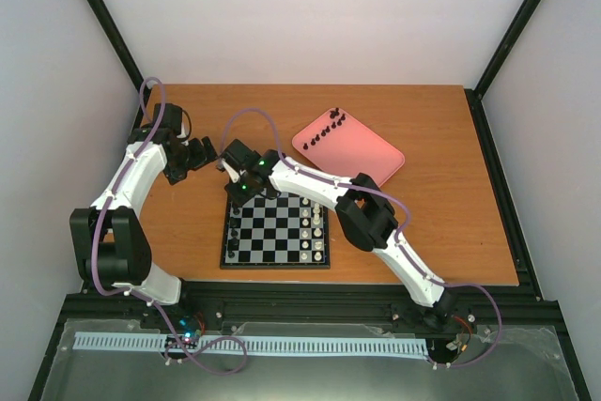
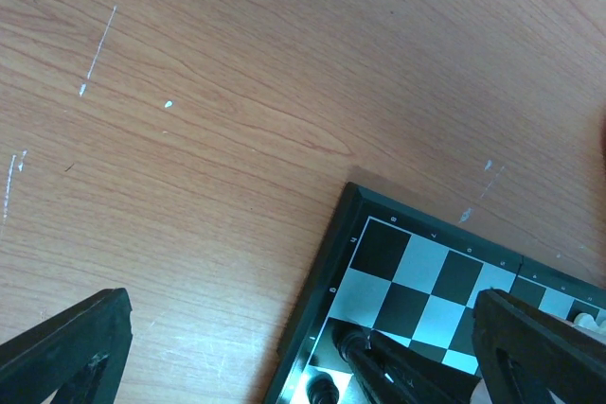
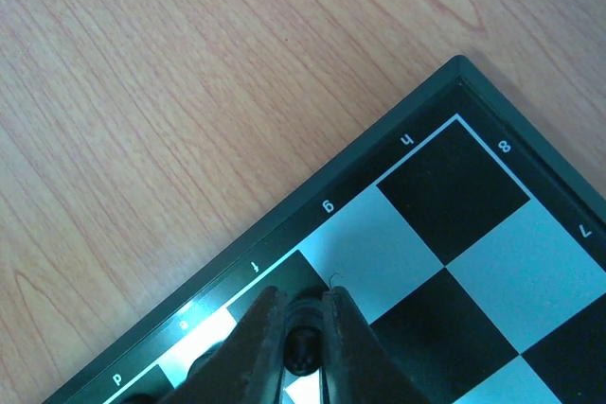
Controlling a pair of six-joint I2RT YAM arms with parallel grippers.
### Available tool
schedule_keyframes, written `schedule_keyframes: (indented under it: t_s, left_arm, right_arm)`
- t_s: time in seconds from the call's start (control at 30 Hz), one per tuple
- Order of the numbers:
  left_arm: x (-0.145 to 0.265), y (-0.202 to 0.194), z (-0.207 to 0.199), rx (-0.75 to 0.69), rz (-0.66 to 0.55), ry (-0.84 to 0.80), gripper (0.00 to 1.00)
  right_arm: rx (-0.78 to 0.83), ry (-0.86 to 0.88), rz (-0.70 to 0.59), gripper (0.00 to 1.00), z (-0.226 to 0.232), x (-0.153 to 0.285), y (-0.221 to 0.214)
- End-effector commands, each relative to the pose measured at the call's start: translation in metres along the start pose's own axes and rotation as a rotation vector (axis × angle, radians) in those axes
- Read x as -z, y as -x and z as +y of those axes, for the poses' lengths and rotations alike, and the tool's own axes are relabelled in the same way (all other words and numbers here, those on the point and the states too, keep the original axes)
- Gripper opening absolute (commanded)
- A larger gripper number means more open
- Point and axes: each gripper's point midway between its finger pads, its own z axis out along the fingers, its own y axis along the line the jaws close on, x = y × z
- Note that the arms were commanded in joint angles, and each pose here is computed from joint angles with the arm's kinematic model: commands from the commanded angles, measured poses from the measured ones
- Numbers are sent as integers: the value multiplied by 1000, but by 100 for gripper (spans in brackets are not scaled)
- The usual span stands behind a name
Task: Set up the chess pieces on the board
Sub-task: Place the chess piece on the chessboard.
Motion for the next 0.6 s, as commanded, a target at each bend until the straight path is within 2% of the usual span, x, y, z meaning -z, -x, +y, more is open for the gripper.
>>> schedule_keyframes:
  t_s: [0.0, 0.13, 0.57]
  left_arm:
    - [1, 4, -9, -15, -11, -24, 100]
    - [1, 4, -9, -14, -11, -26, 100]
    - [0, 9, -11, -13, -9, -28, 100]
  right_arm:
    - [18, -12, 16, 17, 3, 7, -5]
    - [19, -12, 10, 25, 3, 8, -2]
    - [45, 20, -39, 29, 13, 26, 18]
